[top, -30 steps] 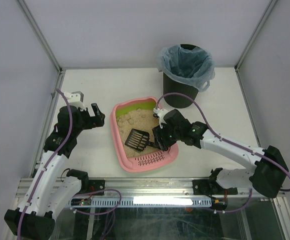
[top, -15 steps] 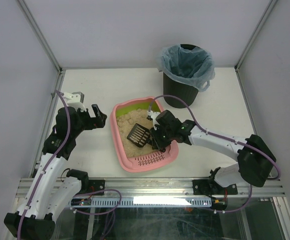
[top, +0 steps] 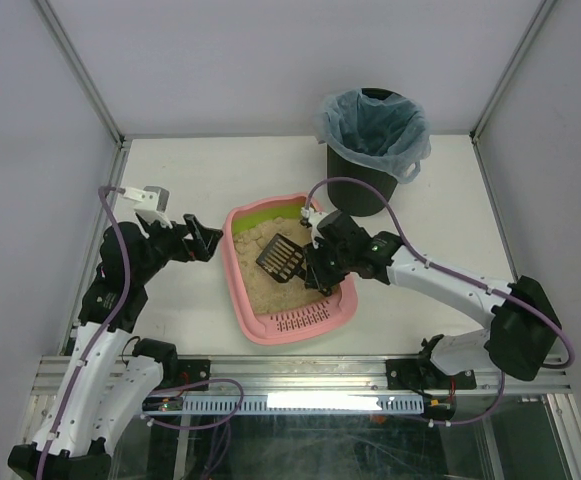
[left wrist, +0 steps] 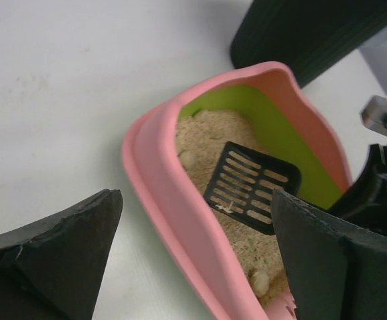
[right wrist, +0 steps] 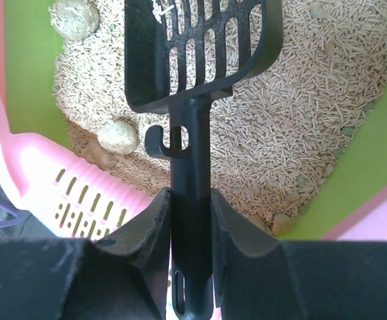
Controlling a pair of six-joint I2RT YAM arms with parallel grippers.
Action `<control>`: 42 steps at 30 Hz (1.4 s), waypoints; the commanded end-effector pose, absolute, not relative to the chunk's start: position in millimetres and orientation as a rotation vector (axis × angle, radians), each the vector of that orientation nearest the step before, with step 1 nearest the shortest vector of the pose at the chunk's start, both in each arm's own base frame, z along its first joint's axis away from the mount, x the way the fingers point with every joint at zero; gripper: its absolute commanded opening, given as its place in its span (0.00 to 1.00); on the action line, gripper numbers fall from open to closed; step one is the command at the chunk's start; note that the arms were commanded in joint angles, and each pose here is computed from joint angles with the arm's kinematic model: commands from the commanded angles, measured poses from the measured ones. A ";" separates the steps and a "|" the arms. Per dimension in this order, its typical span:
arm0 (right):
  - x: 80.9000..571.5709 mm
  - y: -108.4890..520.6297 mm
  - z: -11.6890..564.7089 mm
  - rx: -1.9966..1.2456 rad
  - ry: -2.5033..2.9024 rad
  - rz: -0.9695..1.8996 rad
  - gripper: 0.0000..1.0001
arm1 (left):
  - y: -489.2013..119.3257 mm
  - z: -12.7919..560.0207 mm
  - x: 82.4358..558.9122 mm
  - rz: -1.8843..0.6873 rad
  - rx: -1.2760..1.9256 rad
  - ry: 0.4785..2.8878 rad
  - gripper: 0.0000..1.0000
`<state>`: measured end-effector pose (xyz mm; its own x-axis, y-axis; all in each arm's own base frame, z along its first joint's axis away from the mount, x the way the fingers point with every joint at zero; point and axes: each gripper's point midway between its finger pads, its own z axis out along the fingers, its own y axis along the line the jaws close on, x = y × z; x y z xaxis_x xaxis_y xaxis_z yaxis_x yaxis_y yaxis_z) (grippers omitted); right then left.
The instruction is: Clean the litter box
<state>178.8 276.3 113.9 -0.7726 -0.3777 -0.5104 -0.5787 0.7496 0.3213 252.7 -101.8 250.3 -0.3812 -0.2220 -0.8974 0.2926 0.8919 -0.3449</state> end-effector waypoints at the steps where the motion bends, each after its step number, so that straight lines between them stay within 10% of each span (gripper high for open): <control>1: 180.2 286.4 152.6 -0.620 2.480 0.815 0.13 | -134.9 282.9 244.4 -0.736 0.242 1.734 0.96; 23: 176.6 280.1 164.9 -0.545 2.463 1.186 0.10 | -294.4 233.5 215.9 -0.702 0.922 1.740 0.73; 42: 173.3 275.9 188.8 -0.562 2.383 1.193 0.10 | -315.7 176.3 207.6 -0.724 1.101 1.896 0.48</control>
